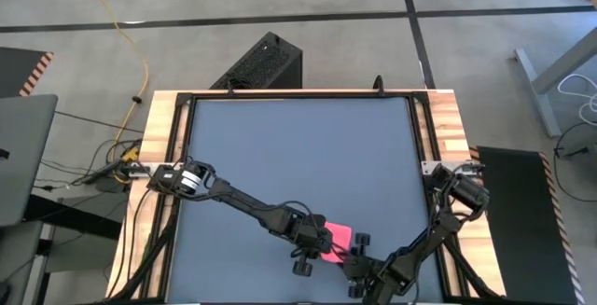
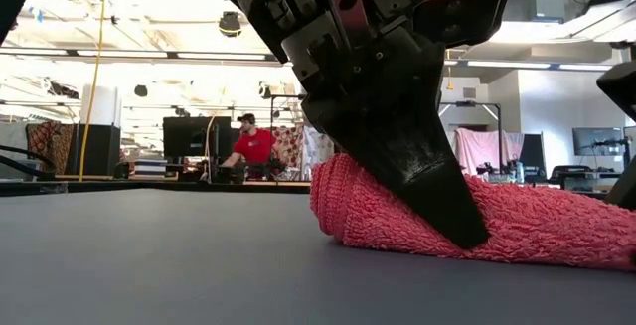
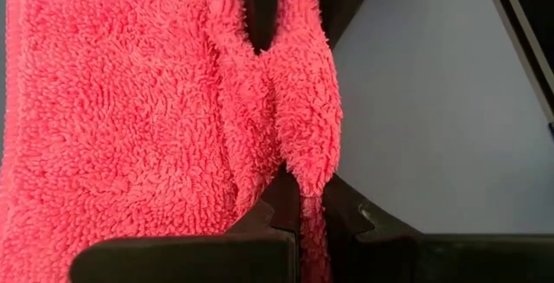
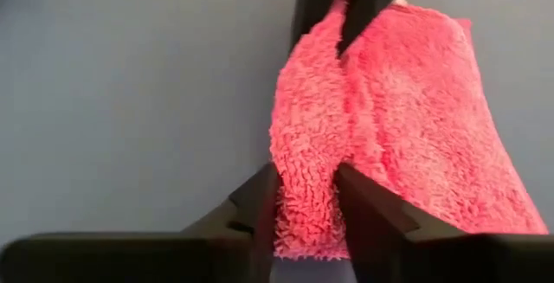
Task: Roll towel
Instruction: Roll the microfiber towel
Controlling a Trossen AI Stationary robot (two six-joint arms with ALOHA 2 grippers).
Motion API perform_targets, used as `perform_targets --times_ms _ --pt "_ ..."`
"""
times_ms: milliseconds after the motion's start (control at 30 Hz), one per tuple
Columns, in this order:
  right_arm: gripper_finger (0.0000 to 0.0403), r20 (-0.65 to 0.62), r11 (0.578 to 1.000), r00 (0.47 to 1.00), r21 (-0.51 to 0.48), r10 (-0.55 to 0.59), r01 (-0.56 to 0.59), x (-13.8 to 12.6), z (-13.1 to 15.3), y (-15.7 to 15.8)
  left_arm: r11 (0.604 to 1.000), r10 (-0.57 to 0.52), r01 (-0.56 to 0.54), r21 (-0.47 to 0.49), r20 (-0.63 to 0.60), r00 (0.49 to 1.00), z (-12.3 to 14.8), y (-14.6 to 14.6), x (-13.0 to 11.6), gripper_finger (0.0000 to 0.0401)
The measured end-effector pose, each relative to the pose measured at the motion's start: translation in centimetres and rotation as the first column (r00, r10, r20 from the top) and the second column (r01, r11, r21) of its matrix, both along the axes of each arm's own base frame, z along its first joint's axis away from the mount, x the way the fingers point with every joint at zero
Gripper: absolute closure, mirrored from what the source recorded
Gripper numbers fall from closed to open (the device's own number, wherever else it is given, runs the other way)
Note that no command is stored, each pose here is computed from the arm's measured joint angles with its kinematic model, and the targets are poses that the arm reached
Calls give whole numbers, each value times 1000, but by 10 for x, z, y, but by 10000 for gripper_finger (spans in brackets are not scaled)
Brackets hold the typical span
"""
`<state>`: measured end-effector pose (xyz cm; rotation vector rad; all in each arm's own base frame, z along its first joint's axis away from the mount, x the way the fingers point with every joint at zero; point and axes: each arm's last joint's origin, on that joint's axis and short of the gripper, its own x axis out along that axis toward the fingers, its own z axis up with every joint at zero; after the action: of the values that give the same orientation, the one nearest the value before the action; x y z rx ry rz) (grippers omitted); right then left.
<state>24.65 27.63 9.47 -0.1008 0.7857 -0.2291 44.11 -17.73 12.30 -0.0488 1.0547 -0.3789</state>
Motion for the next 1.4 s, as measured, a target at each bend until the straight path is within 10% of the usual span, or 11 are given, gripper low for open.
perform_targets --times_ms 267,633,1133,1400 --pt "376 13 990 998 127 -60 58 -5 15 2 998 -34 35 -43 22 999 1 -5 1 401" --pt "367 -63 837 969 493 -238 237 1 33 3 996 -20 20 -89 3 1000 -2 -9 0 400" --pt "369 -114 580 869 702 -482 414 -13 12 -7 994 -74 75 -81 9 997 6 12 7 286" --pt "369 -154 489 854 763 -497 422 -19 -3 -16 994 -62 61 89 14 998 48 29 -3 274"
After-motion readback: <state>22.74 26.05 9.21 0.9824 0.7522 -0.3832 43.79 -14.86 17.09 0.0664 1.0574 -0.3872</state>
